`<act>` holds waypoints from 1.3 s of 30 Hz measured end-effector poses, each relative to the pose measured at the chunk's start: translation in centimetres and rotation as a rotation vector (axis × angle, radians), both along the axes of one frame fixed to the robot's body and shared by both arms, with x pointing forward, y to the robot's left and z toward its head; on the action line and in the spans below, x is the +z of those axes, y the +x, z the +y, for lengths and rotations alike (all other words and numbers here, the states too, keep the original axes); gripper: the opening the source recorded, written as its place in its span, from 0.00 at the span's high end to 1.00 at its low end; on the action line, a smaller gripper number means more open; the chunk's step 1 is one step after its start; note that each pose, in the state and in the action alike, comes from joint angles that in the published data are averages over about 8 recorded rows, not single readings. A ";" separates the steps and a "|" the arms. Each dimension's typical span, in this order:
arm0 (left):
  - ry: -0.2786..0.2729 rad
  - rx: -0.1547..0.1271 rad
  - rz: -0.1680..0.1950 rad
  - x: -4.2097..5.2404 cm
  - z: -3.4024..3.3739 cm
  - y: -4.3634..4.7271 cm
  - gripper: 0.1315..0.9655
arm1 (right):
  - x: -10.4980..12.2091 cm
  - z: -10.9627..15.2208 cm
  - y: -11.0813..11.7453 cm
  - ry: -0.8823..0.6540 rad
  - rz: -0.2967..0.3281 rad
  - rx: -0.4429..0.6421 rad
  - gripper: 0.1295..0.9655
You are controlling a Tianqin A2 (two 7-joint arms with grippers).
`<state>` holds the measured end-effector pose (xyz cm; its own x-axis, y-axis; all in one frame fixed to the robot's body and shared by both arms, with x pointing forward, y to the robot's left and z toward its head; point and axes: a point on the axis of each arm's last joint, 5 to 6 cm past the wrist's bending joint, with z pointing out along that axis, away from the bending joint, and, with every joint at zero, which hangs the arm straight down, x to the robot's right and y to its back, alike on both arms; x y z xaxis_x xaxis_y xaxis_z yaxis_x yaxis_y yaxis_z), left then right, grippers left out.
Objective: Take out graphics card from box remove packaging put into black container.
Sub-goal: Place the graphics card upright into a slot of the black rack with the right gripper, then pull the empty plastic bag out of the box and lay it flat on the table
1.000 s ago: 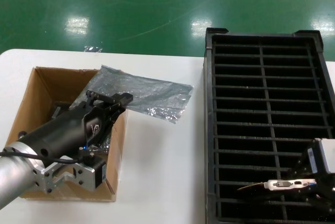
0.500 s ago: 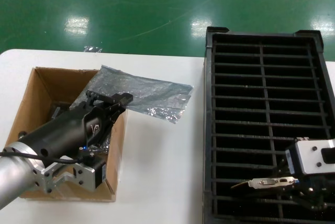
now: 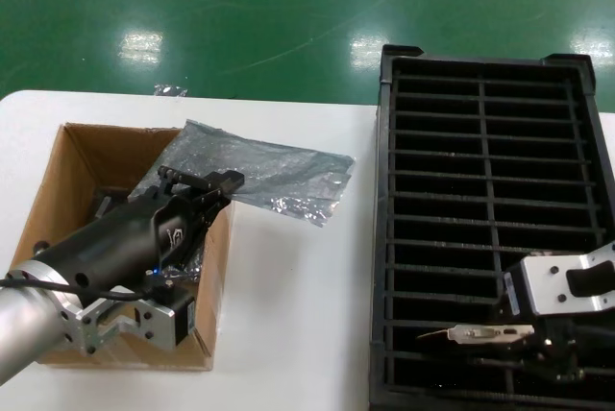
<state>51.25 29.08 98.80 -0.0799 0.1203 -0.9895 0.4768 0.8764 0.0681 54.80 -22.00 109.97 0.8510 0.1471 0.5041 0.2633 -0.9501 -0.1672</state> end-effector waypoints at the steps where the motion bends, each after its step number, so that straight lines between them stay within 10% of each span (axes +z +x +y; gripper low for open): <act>1: 0.000 0.000 0.000 0.00 0.00 0.00 0.99 | -0.1 0.0 0.0 0.000 0.001 0.000 0.91; 17: 0.000 0.000 0.000 0.00 0.00 0.00 0.99 | 0.3 0.4 0.0 0.022 -0.002 0.012 0.75; 39: 0.000 0.000 0.000 0.00 0.00 0.00 0.99 | 0.6 -2.8 -1.4 0.145 -0.081 -0.025 0.27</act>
<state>51.25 29.08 98.80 -0.0799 0.1203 -0.9895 0.4768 0.8764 0.0681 53.37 -24.83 110.58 0.8090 0.0475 0.5859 0.2585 -0.9240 -0.2819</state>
